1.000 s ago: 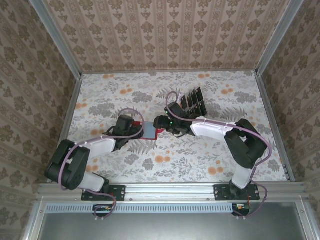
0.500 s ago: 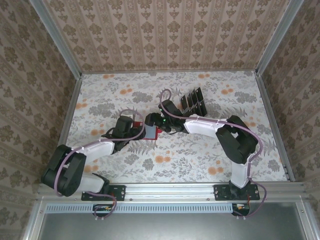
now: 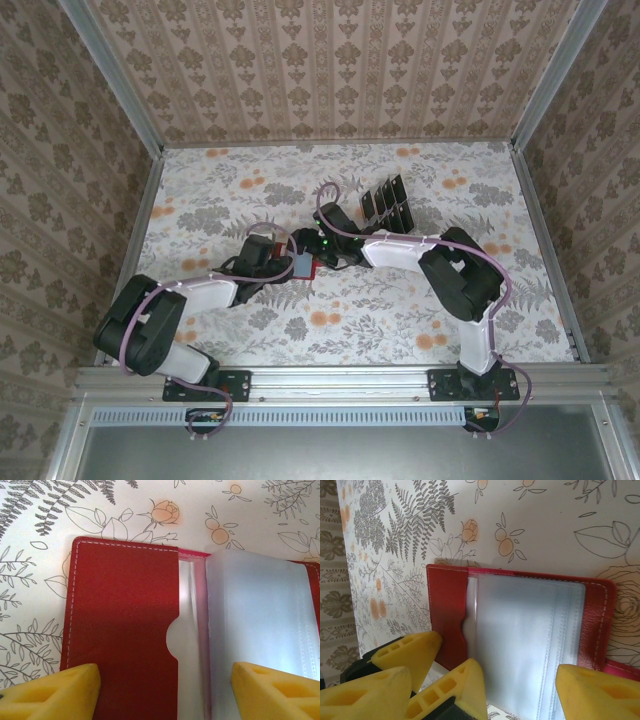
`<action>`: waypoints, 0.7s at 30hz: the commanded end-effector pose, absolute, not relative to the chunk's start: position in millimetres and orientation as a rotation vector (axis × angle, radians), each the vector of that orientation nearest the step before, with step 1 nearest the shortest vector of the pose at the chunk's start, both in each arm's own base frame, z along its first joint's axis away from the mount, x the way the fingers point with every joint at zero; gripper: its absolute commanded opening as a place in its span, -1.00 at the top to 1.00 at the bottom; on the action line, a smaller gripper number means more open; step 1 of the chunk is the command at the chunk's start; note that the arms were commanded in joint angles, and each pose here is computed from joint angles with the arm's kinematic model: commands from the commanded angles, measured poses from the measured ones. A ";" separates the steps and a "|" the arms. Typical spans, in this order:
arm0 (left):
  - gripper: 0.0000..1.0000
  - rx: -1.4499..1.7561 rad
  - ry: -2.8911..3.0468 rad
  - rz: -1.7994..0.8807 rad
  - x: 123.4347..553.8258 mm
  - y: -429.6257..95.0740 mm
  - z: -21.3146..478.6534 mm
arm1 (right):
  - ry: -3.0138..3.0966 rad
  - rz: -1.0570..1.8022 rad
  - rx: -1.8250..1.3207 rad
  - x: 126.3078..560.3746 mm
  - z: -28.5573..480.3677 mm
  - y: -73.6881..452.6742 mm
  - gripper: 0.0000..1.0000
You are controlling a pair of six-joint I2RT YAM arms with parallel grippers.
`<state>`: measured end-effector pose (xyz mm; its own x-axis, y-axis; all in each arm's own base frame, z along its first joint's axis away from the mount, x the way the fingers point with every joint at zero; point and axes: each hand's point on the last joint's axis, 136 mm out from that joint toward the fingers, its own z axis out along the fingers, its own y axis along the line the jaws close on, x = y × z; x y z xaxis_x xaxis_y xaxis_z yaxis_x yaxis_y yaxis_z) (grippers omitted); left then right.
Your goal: Put the credit cards into the card holder
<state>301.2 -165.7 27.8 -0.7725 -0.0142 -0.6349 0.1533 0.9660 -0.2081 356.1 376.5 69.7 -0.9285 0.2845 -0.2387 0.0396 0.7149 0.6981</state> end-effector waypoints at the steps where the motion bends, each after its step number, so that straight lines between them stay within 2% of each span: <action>1: -0.41 0.074 2.497 -0.293 290.0 -159.1 9.8 | 2.588 1.092 0.258 358.0 70.5 389.0 -0.55; 21: -0.37 0.068 2.504 -0.302 285.6 -158.1 2.5 | 2.630 1.104 0.270 351.6 45.3 393.9 -0.55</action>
